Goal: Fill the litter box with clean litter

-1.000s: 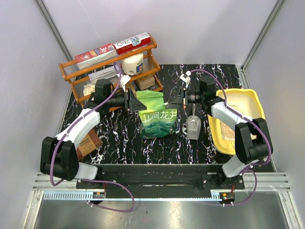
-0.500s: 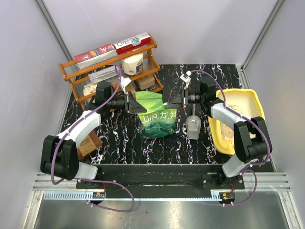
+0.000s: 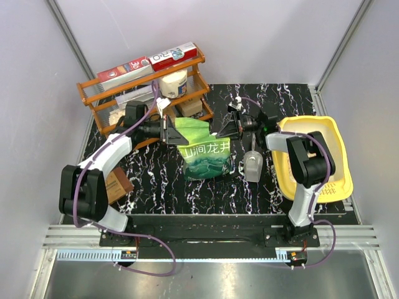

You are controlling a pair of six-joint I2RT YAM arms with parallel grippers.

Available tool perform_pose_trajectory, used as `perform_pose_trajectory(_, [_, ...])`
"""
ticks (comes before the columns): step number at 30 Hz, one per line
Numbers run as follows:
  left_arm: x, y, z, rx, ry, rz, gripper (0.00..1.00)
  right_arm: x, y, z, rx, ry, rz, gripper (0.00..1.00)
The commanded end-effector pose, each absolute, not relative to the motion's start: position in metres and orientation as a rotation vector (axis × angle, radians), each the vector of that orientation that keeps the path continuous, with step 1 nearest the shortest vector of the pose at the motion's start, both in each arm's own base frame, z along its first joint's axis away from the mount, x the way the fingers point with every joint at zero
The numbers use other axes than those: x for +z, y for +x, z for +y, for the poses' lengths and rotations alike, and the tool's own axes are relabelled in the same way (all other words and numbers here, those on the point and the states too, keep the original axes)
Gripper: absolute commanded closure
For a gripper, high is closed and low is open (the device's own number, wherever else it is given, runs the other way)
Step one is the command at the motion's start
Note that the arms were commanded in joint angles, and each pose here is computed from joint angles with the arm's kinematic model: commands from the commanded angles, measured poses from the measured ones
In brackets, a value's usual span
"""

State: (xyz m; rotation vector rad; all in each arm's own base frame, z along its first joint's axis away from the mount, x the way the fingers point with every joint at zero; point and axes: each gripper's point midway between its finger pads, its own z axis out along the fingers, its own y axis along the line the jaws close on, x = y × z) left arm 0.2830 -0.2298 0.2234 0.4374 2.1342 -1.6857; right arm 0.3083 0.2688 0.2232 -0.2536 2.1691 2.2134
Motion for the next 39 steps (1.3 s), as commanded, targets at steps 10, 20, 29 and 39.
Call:
perform_pose_trajectory(10, [0.213,0.289,-0.224,-1.835,0.24,2.205,1.0,0.265,0.296,0.239,2.305,-0.26,2.313,1.0])
perform_pose_trajectory(20, [0.233,0.301,-0.205,-1.381,0.491,2.125,0.48,0.252,0.298,0.24,2.335,-0.172,2.334,1.0])
perform_pose_trajectory(29, [0.272,0.297,-0.203,-0.689,0.991,1.745,0.36,0.247,0.302,0.241,2.348,-0.136,2.357,1.0])
perform_pose_trajectory(39, [0.267,0.305,-0.277,-0.385,1.375,1.413,0.48,0.246,0.302,0.24,2.349,-0.136,2.362,1.0])
